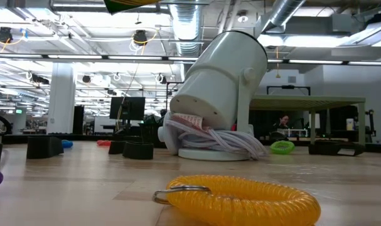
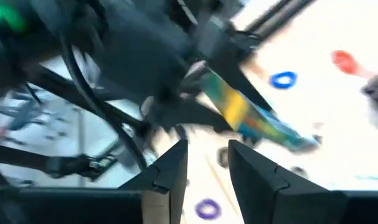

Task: Pick & Place Office Desk Supplies
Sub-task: Put the crayon box into the black bin

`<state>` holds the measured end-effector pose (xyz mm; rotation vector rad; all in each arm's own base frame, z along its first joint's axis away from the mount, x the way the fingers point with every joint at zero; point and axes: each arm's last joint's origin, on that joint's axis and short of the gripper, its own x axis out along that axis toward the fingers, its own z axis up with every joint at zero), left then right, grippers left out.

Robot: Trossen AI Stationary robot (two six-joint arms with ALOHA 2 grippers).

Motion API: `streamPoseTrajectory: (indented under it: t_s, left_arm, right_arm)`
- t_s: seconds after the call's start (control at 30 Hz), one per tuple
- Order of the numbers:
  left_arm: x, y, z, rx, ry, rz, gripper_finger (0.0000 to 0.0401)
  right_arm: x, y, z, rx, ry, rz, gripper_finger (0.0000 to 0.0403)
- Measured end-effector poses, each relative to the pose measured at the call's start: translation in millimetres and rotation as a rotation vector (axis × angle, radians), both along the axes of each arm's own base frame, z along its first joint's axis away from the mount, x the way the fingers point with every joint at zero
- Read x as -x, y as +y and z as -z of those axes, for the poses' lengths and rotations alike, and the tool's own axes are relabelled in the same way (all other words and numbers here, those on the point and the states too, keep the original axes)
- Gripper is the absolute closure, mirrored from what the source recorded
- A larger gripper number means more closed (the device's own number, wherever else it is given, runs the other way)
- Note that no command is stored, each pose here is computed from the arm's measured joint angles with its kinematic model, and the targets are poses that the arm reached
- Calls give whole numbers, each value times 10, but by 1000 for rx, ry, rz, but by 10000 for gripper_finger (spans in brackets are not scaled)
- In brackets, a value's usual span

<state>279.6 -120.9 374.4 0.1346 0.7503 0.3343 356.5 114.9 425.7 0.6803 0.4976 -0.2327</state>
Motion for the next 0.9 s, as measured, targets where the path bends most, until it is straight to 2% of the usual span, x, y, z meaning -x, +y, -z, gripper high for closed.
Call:
streamPoseTrajectory:
  t_s: [0.17,0.4,0.57,0.77,0.9]
  left_arm:
    - [214,156,-1,24,-102,-38,306]
    - [560,541,155,110,-378,-51,306]
    - [752,853,482,138,-523,47,306]
    - [806,1283,936,136,-699,136,306]
    - [825,1580,1259,136,-765,158,306]
  right_arm:
    - [248,-29,-102,72,30,85,291]
    - [464,12,-94,133,107,149,290]
    - [525,1,19,163,209,214,290]
    - [543,-42,50,166,245,246,290]
    - [534,-82,52,164,252,256,290]
